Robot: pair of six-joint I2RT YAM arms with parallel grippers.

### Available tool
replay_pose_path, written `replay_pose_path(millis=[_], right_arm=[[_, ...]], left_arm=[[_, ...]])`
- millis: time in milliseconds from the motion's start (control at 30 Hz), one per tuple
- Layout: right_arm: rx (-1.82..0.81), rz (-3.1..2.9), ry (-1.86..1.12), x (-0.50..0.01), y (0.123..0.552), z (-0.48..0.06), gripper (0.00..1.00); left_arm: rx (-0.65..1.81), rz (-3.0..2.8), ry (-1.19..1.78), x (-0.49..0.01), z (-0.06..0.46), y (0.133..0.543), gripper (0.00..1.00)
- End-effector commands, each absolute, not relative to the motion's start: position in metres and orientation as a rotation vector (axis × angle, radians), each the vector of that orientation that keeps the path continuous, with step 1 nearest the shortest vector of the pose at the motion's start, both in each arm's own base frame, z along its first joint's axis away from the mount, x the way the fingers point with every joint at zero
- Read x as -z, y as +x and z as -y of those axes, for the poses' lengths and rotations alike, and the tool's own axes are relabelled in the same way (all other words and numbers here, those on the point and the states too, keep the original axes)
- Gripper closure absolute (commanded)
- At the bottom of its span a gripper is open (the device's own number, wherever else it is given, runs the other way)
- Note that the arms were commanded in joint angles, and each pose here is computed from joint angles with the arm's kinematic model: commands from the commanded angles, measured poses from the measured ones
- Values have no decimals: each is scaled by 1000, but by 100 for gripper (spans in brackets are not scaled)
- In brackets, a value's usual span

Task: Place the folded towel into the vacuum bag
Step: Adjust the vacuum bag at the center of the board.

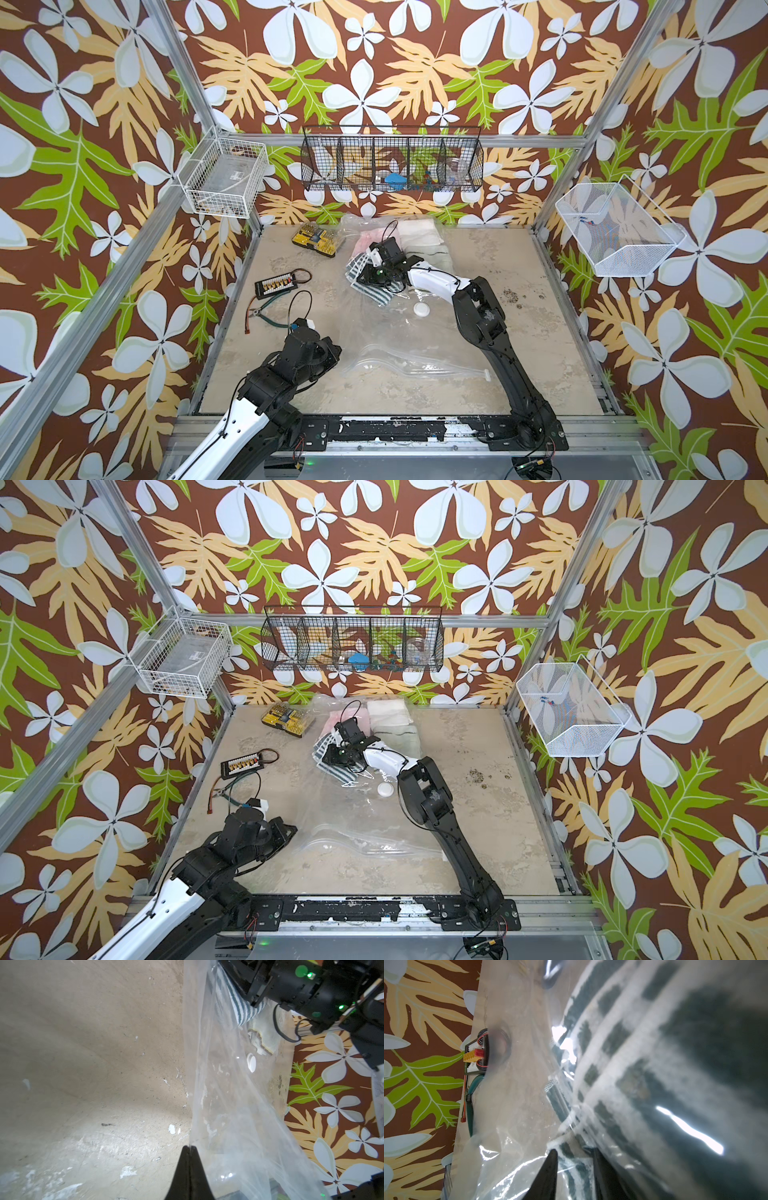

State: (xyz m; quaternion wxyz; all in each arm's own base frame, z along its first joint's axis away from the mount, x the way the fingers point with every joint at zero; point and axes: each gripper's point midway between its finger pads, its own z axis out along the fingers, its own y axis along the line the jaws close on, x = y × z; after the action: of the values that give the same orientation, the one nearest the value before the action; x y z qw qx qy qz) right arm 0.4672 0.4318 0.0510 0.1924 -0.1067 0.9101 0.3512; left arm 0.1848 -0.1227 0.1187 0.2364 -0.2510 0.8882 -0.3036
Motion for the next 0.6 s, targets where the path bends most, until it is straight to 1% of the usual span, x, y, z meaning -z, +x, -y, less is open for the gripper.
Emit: replay_pose_path(millis=[0, 100, 167, 200, 233, 267, 333, 433, 567], right_arm=[[-902, -2545, -413, -81, 448, -413, 61], [-884, -2494, -464, -120, 426, -386, 56], [-877, -2492, -467, -134, 408, -364, 54], [-869, -2493, -462, -139, 400, -354, 52], [-851, -2511, -446, -139, 390, -339, 51], [-832, -2527, -428, -140, 379, -324, 49], [-770, -2565, -370, -134, 358, -288, 47], [-689, -2623, -189, -122, 323, -220, 42], [-532, -2629, 75, -116, 286, -134, 29]], left_arm=[[704, -2451, -654, -128, 114, 193, 100], [589, -2417, -616, -145, 104, 211, 99], [565, -2401, -619, -150, 96, 222, 93], [561, -2397, -622, -152, 93, 225, 88], [553, -2388, -624, -154, 89, 229, 81], [538, -2380, -625, -157, 85, 232, 71], [509, -2366, -612, -167, 81, 236, 61], [469, -2352, -568, -183, 77, 239, 55], [492, -2376, -415, -198, 92, 249, 54]])
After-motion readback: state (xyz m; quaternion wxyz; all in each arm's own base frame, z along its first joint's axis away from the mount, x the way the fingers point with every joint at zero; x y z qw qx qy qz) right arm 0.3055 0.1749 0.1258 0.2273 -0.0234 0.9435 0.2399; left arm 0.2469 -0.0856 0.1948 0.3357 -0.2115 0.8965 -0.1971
